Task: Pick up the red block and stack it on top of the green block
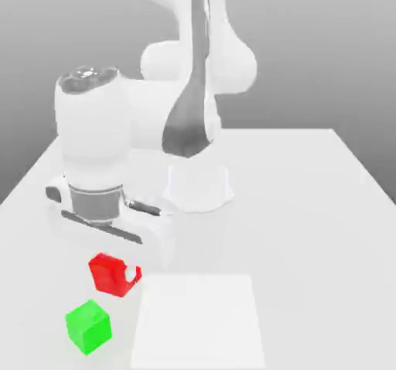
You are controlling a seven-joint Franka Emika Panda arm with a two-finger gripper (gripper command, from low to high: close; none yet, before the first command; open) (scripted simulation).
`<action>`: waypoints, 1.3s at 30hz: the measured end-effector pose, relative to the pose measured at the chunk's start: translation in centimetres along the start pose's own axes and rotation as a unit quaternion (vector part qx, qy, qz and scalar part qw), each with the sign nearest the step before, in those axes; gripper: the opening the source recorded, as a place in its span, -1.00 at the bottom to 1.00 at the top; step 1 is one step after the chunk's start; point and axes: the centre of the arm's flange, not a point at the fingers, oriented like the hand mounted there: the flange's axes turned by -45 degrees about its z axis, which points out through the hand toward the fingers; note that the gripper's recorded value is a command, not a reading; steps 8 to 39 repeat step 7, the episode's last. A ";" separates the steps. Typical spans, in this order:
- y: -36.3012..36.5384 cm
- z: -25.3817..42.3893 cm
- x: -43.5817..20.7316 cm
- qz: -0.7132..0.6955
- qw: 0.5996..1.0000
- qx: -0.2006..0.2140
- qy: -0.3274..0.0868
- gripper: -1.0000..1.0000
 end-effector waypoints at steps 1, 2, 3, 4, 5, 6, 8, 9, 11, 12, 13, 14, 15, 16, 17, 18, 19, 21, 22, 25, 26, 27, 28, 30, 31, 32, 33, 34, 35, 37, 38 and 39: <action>0.1 1.1 0.2 0.002 1.000 0.000 0.000 -1.00; 0.1 2.3 0.3 0.004 1.000 0.000 0.000 -1.00; 0.2 3.6 0.3 0.004 1.000 -0.001 0.000 -1.00; 0.2 4.5 0.3 0.004 1.000 -0.001 0.000 1.00; 0.2 4.5 0.3 0.004 1.000 -0.001 0.000 1.00; 0.2 4.5 0.3 0.004 1.000 -0.001 0.000 1.00; 0.2 4.5 0.3 0.004 1.000 -0.001 0.000 1.00; 0.2 4.5 0.3 0.004 1.000 -0.001 0.000 1.00; 0.2 4.5 0.3 0.004 1.000 -0.001 0.000 1.00; 0.2 4.5 0.3 0.004 1.000 -0.001 0.000 1.00; 0.2 4.5 0.3 0.004 1.000 -0.001 0.000 1.00; 0.2 4.5 0.3 0.004 1.000 -0.001 0.000 1.00; 0.2 4.5 0.3 0.004 1.000 -0.001 0.000 1.00; 0.2 4.5 0.3 0.004 1.000 -0.001 0.000 1.00; 0.2 4.5 0.3 0.004 1.000 -0.001 0.000 1.00; 0.2 4.5 0.3 0.004 1.000 -0.001 0.000 1.00; 0.2 4.5 0.3 0.004 1.000 -0.001 0.000 1.00; 0.2 4.5 0.3 0.004 1.000 -0.001 0.000 1.00; 0.2 4.5 0.3 0.004 1.000 -0.001 0.000 1.00; 0.2 4.5 0.3 0.004 1.000 -0.001 0.000 1.00; 0.2 4.5 0.3 0.004 1.000 -0.001 0.000 1.00; 0.2 4.5 0.3 0.004 1.000 -0.001 0.000 1.00; 0.2 4.5 0.3 0.004 1.000 -0.001 0.000 1.00; 0.2 4.5 0.3 0.004 1.000 -0.001 0.000 1.00; 0.2 4.5 0.3 0.004 1.000 -0.001 0.000 1.00; 0.2 4.5 0.3 0.004 1.000 -0.001 0.000 1.00; 0.2 4.5 0.3 0.004 1.000 -0.001 0.000 1.00; 0.2 4.5 0.3 0.004 1.000 -0.001 0.000 1.00; 0.2 4.5 0.3 0.004 1.000 -0.001 0.000 1.00; 0.2 4.5 0.3 0.004 1.000 -0.001 0.000 1.00; 0.2 4.5 0.3 0.004 1.000 -0.001 0.000 1.00; 0.2 4.5 0.3 0.004 1.000 -0.001 0.000 1.00</action>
